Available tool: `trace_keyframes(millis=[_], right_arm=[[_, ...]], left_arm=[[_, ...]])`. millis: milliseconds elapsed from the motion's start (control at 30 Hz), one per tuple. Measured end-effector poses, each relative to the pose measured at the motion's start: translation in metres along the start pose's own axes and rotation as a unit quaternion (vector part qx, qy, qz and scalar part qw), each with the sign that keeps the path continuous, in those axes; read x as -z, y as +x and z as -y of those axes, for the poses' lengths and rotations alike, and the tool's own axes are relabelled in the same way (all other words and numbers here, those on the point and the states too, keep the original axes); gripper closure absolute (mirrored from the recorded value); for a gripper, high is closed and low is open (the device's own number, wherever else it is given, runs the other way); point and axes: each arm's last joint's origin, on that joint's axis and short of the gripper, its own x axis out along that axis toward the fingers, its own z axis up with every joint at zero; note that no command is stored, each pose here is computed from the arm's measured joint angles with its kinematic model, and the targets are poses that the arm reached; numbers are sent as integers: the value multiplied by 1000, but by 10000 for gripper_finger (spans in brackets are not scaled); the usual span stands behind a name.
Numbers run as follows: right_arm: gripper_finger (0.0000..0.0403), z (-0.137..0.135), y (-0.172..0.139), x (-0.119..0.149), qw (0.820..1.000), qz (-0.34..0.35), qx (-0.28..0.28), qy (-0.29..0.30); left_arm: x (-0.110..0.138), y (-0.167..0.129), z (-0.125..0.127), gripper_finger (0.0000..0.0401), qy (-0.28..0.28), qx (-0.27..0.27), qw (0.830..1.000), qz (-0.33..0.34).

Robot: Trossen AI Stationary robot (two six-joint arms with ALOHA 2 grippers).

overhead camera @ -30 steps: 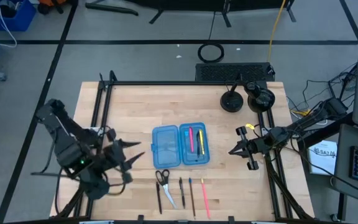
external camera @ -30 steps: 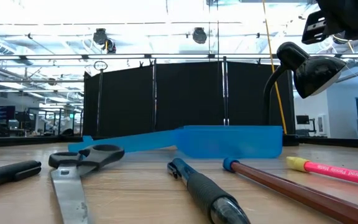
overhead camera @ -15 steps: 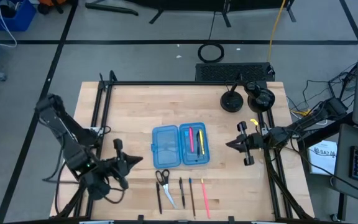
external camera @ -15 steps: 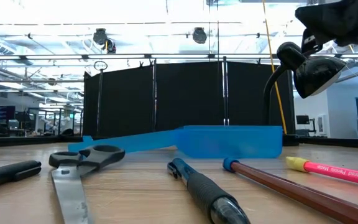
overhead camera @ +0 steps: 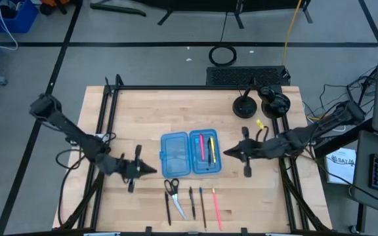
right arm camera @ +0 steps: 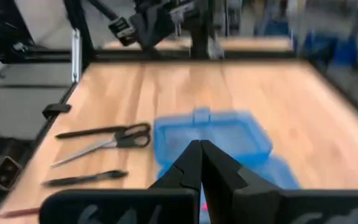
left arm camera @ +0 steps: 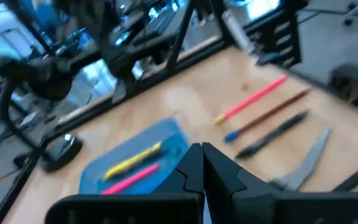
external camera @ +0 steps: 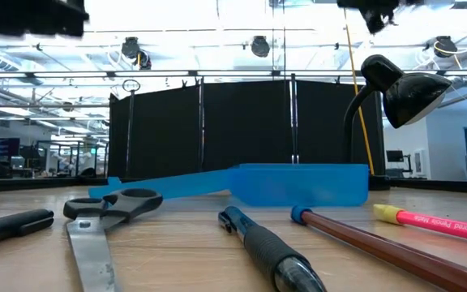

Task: Pick & place school supplies into a supply box
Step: Put the pink pencil into the blue supply box

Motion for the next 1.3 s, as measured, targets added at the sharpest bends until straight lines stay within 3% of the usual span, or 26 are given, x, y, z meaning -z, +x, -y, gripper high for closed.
trace_keyframes(millis=[133, 300, 533, 700, 967, 1300], right_arm=[[403, -16, 16, -33, 992, -106, 29, 59], [403, -58, 28, -83, 981, -129, 61, 131], [403, -107, 46, -111, 938, -210, 83, 263], [403, -131, 78, -89, 892, -299, 115, 320], [393, -124, 130, -28, 816, -439, 191, 322], [264, -103, 151, 16, 796, -447, 232, 335]], left_arm=[[26, -5, -13, 398, -14, -30, 999, 16], [43, -13, -28, 391, -38, -80, 996, 32], [52, -16, -42, 386, -49, -124, 991, 32], [56, -15, -44, 398, -49, -131, 990, 17], [56, -15, -47, 374, -55, -139, 989, 18], [59, -14, -46, 394, -66, -134, 989, 6]])
